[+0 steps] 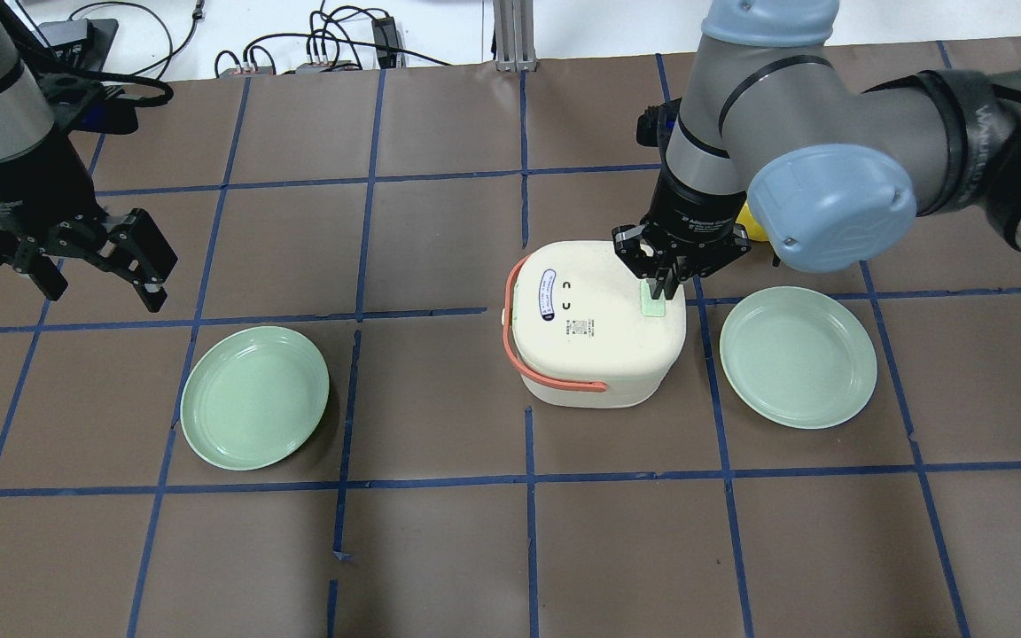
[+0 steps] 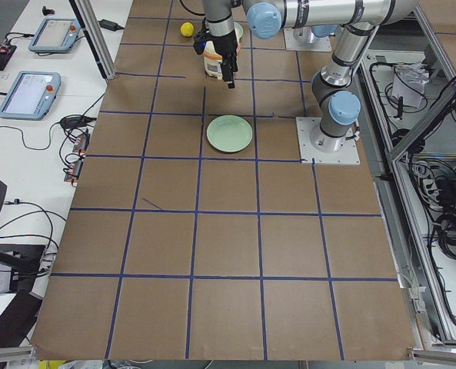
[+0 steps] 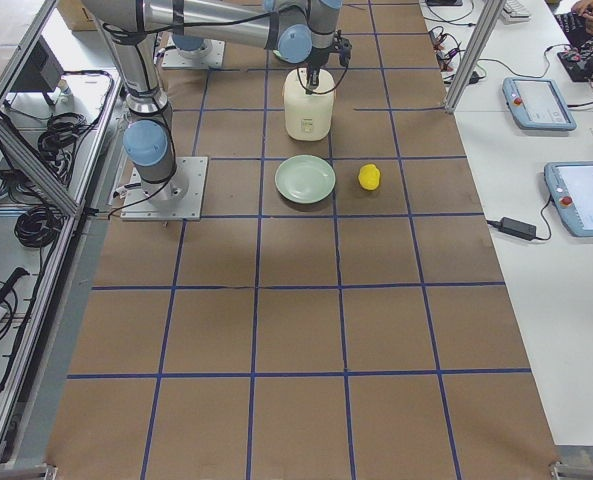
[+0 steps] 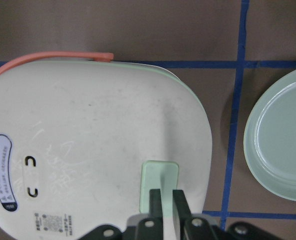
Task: Press rice cooker button
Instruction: 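Press the green button with the right gripper while the left arm shifts slightly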
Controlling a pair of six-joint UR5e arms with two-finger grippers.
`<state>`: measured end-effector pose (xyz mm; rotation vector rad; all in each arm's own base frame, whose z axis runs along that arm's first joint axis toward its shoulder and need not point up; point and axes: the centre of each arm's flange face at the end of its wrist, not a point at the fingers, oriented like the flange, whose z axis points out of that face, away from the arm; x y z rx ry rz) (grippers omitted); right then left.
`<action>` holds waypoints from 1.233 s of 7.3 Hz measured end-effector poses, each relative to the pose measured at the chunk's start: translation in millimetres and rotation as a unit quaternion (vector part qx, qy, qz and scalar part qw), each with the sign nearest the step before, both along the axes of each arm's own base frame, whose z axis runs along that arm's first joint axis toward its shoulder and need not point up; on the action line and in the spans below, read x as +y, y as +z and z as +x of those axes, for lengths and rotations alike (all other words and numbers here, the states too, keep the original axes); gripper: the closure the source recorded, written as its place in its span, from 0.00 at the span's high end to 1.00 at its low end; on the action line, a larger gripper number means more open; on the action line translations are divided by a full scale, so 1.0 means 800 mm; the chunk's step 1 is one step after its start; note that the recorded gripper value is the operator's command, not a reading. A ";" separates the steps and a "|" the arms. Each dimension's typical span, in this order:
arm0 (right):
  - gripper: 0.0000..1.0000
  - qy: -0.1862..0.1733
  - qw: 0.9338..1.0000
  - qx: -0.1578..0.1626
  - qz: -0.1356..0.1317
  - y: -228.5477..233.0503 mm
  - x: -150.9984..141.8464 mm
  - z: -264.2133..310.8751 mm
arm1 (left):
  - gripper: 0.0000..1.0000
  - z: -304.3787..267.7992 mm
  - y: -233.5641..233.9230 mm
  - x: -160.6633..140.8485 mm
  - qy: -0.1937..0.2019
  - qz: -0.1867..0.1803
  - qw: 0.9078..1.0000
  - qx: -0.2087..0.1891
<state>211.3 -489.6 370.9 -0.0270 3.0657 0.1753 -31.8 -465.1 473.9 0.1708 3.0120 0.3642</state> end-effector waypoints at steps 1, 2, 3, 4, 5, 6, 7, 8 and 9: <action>0.15 0.000 1.000 0.000 0.003 -0.003 0.001 0.000 | 1.00 0.000 0.000 0.000 0.000 0.000 1.000 0.000; 0.13 0.000 1.000 0.000 0.005 -0.005 0.002 0.000 | 1.00 0.000 0.000 0.000 0.000 0.000 1.000 0.000; 0.12 0.001 1.000 0.000 0.007 -0.006 0.002 0.000 | 1.00 0.000 0.000 0.000 0.000 0.000 1.000 0.000; 0.12 0.001 1.000 0.000 0.008 -0.007 0.002 0.000 | 1.00 0.000 0.000 0.000 0.000 0.000 1.000 0.000; 0.12 0.001 1.000 0.000 0.008 -0.007 0.002 0.000 | 1.00 0.000 -0.001 0.000 0.000 0.000 1.000 0.000; 0.12 0.001 1.000 -0.001 0.006 -0.006 0.001 0.000 | 1.00 0.000 -0.001 0.000 0.000 0.000 1.000 0.001; 0.12 0.002 1.000 -0.001 0.004 -0.004 0.000 0.000 | 1.00 -0.002 0.000 0.000 0.002 -0.001 1.000 0.004; 0.12 0.002 1.000 -0.002 0.003 -0.004 0.000 0.001 | 1.00 -0.007 0.000 0.000 0.004 -0.004 1.000 0.011; 0.12 0.002 1.000 -0.002 0.003 -0.005 0.000 0.001 | 1.00 -0.020 0.001 0.002 0.004 -0.008 1.000 0.028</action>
